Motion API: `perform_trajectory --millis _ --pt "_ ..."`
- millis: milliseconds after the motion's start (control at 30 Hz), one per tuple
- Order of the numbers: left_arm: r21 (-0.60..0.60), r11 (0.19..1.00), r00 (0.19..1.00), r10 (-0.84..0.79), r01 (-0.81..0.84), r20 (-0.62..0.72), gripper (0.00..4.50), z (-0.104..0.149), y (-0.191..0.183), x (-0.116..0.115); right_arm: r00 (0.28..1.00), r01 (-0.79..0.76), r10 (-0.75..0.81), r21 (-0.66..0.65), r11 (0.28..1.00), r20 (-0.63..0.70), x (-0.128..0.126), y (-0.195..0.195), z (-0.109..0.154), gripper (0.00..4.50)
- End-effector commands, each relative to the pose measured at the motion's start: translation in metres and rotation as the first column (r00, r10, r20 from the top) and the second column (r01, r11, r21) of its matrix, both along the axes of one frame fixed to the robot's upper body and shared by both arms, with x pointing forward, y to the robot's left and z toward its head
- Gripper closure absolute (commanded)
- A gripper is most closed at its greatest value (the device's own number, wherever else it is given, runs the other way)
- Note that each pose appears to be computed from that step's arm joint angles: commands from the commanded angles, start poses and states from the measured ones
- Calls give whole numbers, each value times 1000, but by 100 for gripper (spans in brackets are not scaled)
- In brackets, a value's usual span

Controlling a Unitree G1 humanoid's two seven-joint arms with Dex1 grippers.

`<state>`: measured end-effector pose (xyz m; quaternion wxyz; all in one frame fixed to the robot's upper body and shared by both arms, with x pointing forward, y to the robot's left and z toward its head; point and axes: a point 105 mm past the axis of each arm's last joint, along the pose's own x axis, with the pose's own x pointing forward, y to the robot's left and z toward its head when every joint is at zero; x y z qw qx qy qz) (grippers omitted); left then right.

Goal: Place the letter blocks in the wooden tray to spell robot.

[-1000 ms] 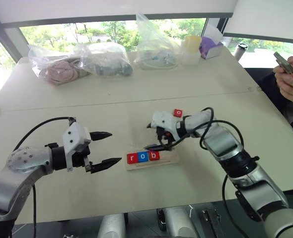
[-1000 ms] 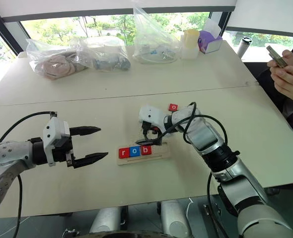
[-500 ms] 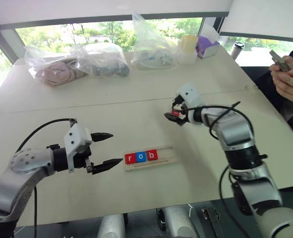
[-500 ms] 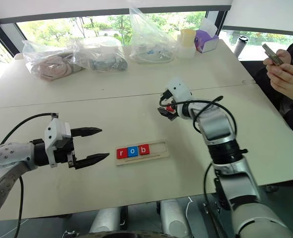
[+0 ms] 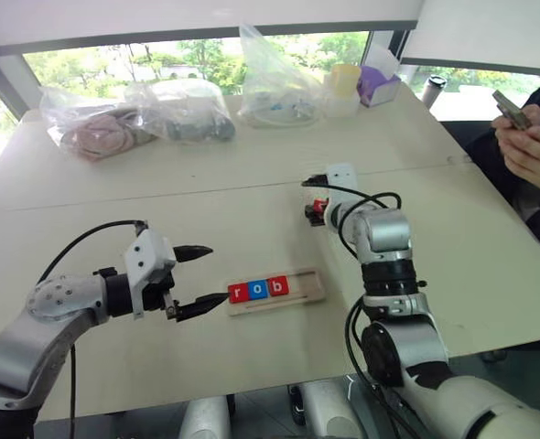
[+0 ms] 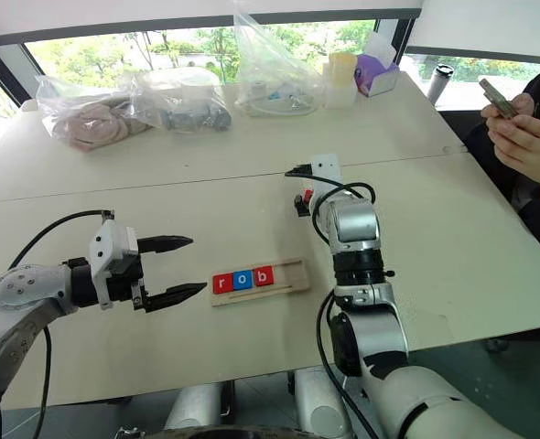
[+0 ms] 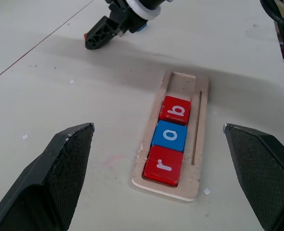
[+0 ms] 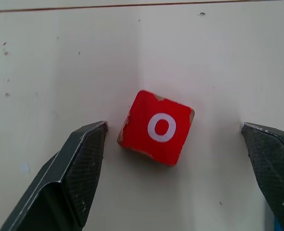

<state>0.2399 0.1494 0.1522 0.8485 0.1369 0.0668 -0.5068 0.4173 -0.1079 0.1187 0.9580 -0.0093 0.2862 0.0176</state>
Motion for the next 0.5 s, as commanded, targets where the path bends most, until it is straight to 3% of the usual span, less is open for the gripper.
perform_trajectory --millis 33,267,367,500 --pt "-2 1000 999 -4 4 49 0 9 -3 -2 1000 29 -28 69 997 -14 3 10 4 5" --pt "-6 1000 999 13 -13 52 0 9 -3 -3 992 80 -65 137 987 -108 -4 20 -7 5" --pt "-8 1000 998 16 -16 53 0 8 -3 -3 993 71 -59 126 989 -103 -4 25 -6 84" --pt "-14 1000 998 18 -17 55 0 8 -5 -2 997 35 -30 65 997 -76 -3 30 -1 286"
